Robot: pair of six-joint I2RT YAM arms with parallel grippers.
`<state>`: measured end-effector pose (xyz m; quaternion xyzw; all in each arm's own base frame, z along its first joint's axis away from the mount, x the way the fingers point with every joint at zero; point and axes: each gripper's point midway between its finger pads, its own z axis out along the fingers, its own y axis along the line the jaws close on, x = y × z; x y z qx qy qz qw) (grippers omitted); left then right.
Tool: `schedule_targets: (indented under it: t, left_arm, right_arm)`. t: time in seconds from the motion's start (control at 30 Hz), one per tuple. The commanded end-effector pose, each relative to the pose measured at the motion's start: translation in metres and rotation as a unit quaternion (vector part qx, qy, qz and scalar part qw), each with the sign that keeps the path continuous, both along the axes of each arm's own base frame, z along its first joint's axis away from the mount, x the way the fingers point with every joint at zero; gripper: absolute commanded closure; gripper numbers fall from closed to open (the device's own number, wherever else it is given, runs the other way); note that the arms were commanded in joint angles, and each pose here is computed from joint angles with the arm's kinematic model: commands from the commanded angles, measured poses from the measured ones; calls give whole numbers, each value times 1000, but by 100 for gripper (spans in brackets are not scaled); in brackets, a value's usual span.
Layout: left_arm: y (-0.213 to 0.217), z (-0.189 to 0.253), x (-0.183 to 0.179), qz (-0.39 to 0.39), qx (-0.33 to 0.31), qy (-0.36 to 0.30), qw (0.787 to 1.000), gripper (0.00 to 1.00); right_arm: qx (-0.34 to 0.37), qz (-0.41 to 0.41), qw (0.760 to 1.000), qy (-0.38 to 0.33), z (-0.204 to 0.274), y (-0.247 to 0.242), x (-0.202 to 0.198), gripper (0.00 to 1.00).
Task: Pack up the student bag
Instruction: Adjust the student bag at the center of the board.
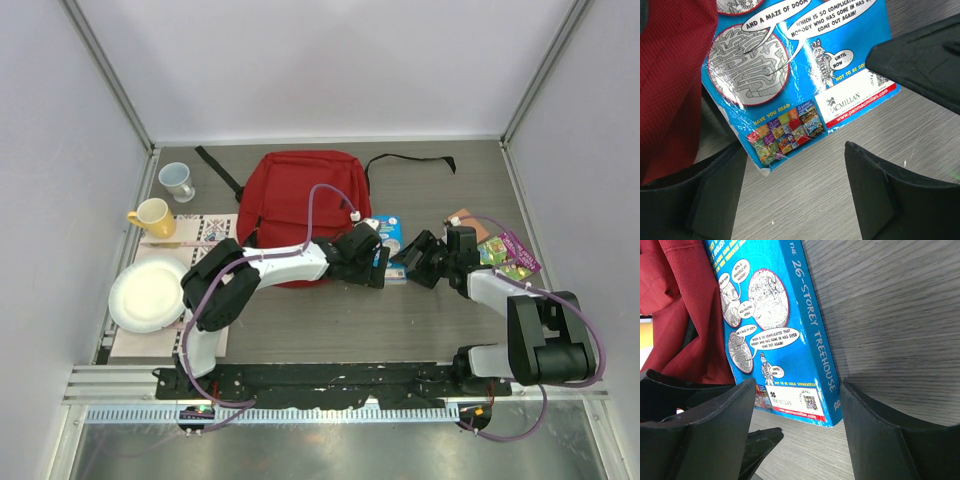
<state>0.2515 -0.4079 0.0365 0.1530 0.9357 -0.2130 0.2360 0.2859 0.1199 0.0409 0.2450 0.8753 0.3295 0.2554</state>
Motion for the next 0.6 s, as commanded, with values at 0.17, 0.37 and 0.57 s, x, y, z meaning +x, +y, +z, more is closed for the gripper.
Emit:
schedule_targets:
  t: [0.17,0.37,0.57]
  left_arm:
    - [-33,21,0,-19,-84,10,996,28]
    - [-46,51,13,-4,-123,-18,992,34]
    - [-49,71,26,36,-148,-36,988,49]
  right_arm:
    - [5,6,1000,-13,0,3,7,40]
    - [2,1,1000,-12,-2,1,2,48]
    - [-2,4,1000,-6,-6,0,-3,52]
